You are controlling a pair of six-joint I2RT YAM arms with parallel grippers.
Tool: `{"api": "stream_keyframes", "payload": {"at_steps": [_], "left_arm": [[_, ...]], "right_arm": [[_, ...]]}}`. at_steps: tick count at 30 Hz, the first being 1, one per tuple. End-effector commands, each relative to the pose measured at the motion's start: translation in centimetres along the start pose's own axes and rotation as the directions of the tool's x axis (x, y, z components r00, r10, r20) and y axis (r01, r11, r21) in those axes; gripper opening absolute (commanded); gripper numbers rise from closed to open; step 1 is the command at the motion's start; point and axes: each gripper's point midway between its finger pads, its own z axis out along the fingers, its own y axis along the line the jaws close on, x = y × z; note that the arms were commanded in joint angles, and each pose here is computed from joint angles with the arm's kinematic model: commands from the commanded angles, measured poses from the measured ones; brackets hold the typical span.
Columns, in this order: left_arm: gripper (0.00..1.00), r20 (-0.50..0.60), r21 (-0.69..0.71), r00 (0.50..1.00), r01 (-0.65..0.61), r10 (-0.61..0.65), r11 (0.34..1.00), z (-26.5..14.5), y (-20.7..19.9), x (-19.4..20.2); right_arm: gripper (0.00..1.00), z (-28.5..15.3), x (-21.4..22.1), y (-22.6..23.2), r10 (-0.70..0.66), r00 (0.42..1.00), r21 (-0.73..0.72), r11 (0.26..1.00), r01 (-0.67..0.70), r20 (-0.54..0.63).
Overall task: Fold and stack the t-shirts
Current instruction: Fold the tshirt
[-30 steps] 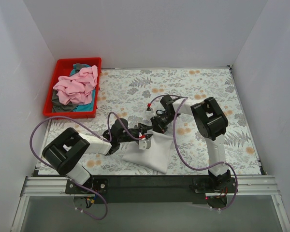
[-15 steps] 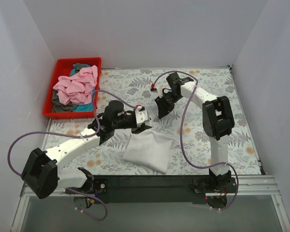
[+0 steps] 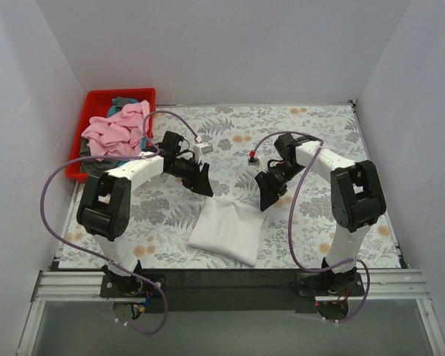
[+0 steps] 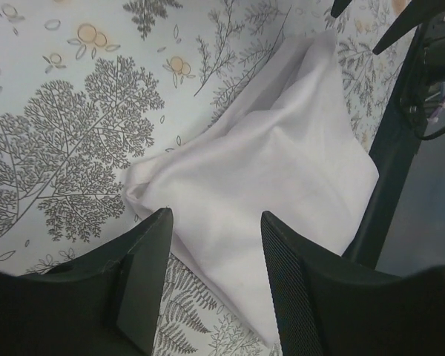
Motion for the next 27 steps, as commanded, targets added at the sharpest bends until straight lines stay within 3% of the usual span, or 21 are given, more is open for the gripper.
{"api": "stream_keyframes", "payload": {"at_steps": [1,7,19,27], "left_arm": [[0.5,-0.043,0.044,0.996,0.079,-0.077,0.996,0.2,-0.7,0.2],[0.5,-0.072,-0.066,0.993,0.085,-0.09,0.994,1.4,2.6,1.0],[0.49,-0.098,-0.057,0.982,0.154,-0.159,0.986,3.1,4.0,2.1],[0.35,-0.055,0.024,0.989,0.138,-0.136,0.99,2.9,2.2,1.0]], "right_arm": [[0.54,0.2,-0.3,-0.3,-0.018,0.999,0.009,1.0,0.018,0.037],[0.54,1.2,0.2,-1.3,0.006,1.0,0.016,1.0,-0.007,0.023],[0.56,2.4,0.9,-0.9,0.006,1.0,-0.016,1.0,-0.007,-0.01],[0.53,2.4,1.4,-0.8,0.01,1.0,-0.018,1.0,-0.01,-0.02]]}}
